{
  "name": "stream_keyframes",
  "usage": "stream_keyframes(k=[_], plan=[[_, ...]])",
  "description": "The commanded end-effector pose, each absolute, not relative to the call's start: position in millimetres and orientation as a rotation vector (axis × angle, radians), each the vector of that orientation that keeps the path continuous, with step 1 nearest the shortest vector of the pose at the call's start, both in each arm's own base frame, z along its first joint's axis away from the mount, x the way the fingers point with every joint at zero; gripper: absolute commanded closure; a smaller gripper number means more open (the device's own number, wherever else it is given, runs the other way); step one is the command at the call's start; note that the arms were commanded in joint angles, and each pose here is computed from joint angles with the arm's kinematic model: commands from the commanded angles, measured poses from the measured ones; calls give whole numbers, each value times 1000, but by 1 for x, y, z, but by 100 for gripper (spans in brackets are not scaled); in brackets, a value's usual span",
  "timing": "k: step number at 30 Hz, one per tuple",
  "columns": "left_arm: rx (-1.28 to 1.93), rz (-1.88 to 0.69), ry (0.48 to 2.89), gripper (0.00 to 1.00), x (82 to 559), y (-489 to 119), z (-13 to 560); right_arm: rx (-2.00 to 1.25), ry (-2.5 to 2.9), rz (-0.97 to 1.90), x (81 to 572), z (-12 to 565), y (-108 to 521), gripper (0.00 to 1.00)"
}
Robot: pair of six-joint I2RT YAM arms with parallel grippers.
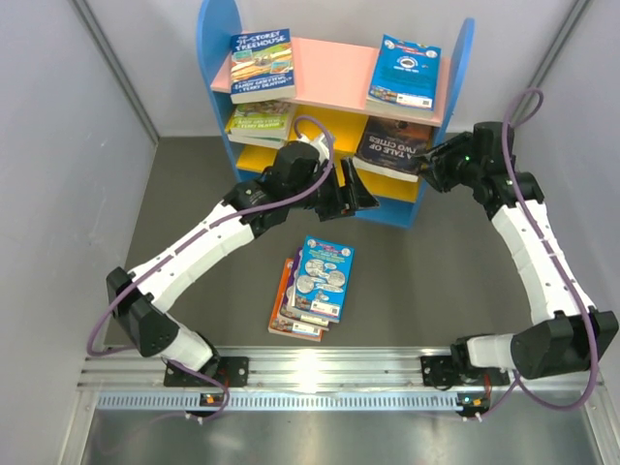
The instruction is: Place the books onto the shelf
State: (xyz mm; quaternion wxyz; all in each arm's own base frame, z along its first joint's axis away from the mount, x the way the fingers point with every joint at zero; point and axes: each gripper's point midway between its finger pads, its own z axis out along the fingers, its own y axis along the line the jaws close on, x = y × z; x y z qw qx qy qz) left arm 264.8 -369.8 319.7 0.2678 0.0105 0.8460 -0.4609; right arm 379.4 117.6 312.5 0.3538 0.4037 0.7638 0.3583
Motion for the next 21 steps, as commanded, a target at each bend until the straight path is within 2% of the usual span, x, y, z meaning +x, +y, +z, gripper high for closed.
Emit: stream_keyframes(k=[1,2,4,5,7,13,17,21], plan=[[51,-1226,2254,25,259,-361,324,1160,1907,789,394,301,90,45],[51,-1228,2247,25,257,-359,327,1143,1912,791,391,303,91,30],[49,-1212,2256,25,256,-356,322,1129,1922,779,386,303,90,20],[47,-1204,2261,25,256,-355,321,1121,1920,772,380,305,88,9],[51,-1178,2255,25,256,-350,323,1097,1931,751,373,305,84,3],[69,-958,2312,24,245,-309,311,907,1961,733,333,323,84,0],[49,-847,2328,22,230,-274,297,614,1889,850,301,352,104,0],[14,-750,2410,22,214,-250,253,425,1911,985,276,342,134,0]])
